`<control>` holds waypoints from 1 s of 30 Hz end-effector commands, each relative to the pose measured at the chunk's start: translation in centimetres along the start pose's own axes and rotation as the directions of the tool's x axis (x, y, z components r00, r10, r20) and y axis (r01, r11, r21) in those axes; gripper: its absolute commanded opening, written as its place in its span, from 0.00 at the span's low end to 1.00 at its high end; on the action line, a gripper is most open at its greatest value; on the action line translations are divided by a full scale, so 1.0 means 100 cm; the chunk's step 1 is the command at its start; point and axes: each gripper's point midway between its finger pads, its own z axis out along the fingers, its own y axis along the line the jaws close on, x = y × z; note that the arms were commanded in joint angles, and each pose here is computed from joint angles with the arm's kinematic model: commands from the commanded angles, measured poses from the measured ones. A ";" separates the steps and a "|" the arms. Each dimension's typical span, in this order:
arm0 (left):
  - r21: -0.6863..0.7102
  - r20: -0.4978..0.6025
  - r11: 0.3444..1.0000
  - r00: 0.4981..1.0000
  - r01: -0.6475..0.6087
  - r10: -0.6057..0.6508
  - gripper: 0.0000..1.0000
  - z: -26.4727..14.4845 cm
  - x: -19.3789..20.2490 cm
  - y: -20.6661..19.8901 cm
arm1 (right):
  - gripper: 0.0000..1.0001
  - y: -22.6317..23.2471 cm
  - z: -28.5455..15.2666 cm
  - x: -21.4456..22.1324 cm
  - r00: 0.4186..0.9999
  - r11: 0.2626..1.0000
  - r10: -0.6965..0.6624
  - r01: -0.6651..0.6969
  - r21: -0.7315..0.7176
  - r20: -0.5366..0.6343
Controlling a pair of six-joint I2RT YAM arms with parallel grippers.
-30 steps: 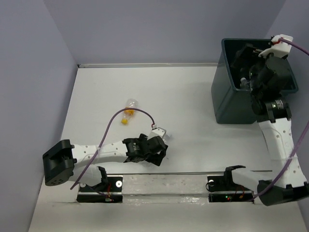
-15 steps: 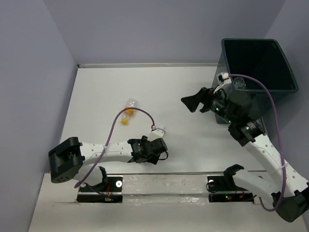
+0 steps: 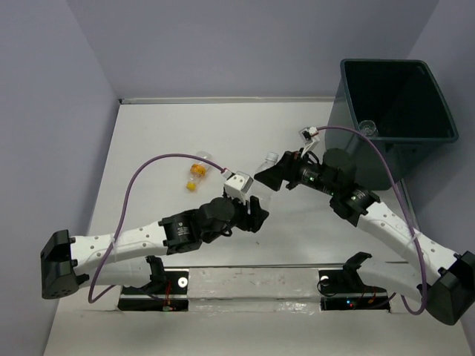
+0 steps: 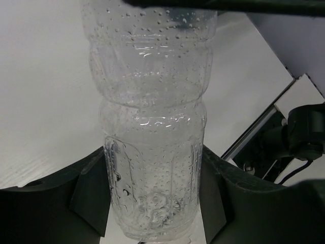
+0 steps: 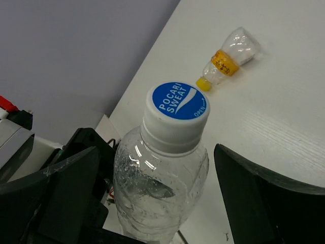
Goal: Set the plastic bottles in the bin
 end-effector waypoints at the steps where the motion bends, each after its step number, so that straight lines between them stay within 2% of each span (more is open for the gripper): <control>1: 0.111 0.086 0.994 0.996 -0.012 0.003 0.64 0.001 -0.021 -0.024 | 0.98 0.020 0.008 0.002 1.000 0.994 -0.005 0.004 -0.106 -0.005; 2: 0.114 0.091 0.993 0.996 -0.013 0.003 0.64 0.001 -0.023 -0.025 | 0.91 0.022 0.009 0.003 1.000 0.994 -0.008 0.007 -0.113 -0.006; 3: 0.105 0.094 0.994 0.996 -0.012 0.002 0.67 0.002 -0.024 -0.024 | 0.74 0.024 0.010 -0.003 1.000 0.994 -0.016 0.018 -0.110 0.019; 5: 0.080 0.102 0.997 0.995 -0.011 0.003 0.73 0.001 -0.026 -0.019 | 0.55 0.023 0.009 -0.016 0.998 0.996 -0.028 0.033 -0.077 0.061; 6: 0.062 0.100 0.998 0.995 -0.009 0.003 0.84 0.000 -0.026 -0.015 | 0.40 0.019 0.006 -0.030 0.991 0.998 -0.053 0.056 -0.026 0.120; 7: 0.049 0.108 0.999 0.994 -0.004 -0.001 0.90 -0.001 -0.028 -0.013 | 0.37 0.017 0.005 -0.039 0.986 0.998 -0.071 0.070 0.007 0.149; 9: 0.016 0.135 1.000 0.991 0.004 -0.006 0.99 -0.005 -0.037 -0.007 | 0.34 0.019 -0.002 -0.069 0.966 0.991 -0.118 0.102 0.082 0.228; 10: 0.005 0.135 1.000 0.991 -0.001 0.000 0.99 -0.007 -0.039 -0.004 | 0.33 0.011 -0.007 -0.089 0.942 0.978 -0.170 0.124 0.168 0.291; 12: -0.033 0.157 0.999 0.988 0.006 -0.001 0.99 -0.009 -0.049 0.002 | 0.32 0.006 -0.017 -0.119 0.909 0.952 -0.237 0.146 0.268 0.344; 13: -0.048 0.179 0.999 0.984 0.018 -0.009 0.99 -0.010 -0.060 0.005 | 0.31 0.011 -0.032 -0.161 0.853 0.921 -0.313 0.166 0.352 0.417; 15: -0.100 0.193 0.995 0.981 0.025 -0.006 0.99 -0.013 -0.069 0.015 | 0.30 0.015 -0.053 -0.204 0.781 0.878 -0.399 0.172 0.448 0.481; 16: -0.152 0.222 0.987 0.975 0.043 -0.008 0.99 -0.014 -0.080 0.029 | 0.30 0.013 -0.078 -0.241 0.719 0.813 -0.484 0.157 0.561 0.499; 17: -0.180 0.239 0.982 0.971 0.056 -0.011 0.99 -0.013 -0.086 0.038 | 0.30 0.013 -0.093 -0.258 0.688 0.776 -0.524 0.144 0.613 0.502; 18: -0.242 0.264 0.966 0.964 0.090 -0.024 0.99 -0.012 -0.098 0.061 | 0.30 0.020 -0.129 -0.291 0.607 0.711 -0.599 0.102 0.696 0.523; 21: -0.319 0.298 0.933 0.952 0.166 -0.067 0.99 -0.010 -0.112 0.097 | 0.30 0.017 -0.177 -0.328 0.515 0.570 -0.707 0.008 0.822 0.485; 22: -0.358 0.308 0.914 0.948 0.190 -0.076 0.99 -0.009 -0.114 0.113 | 0.29 0.012 -0.194 -0.337 0.496 0.478 -0.762 -0.004 0.878 0.417; 24: -0.449 0.336 0.861 0.938 0.239 -0.085 0.99 -0.009 -0.119 0.151 | 0.30 -0.005 -0.231 -0.353 0.473 0.346 -0.806 -0.109 0.932 0.355; 26: -0.523 0.343 0.806 0.934 0.277 -0.098 0.99 -0.006 -0.120 0.186 | 0.30 -0.028 -0.258 -0.358 0.483 0.226 -0.830 -0.165 0.960 0.278; 29: -0.625 0.308 0.729 0.946 0.278 -0.098 0.99 -0.001 -0.110 0.228 | 0.31 -0.061 -0.265 -0.358 0.515 0.174 -0.822 -0.182 0.968 0.244; 30: -0.651 0.296 0.707 0.950 0.275 -0.098 0.99 0.000 -0.107 0.238 | 0.40 -0.074 -0.266 -0.357 0.529 0.161 -0.814 -0.187 0.969 0.238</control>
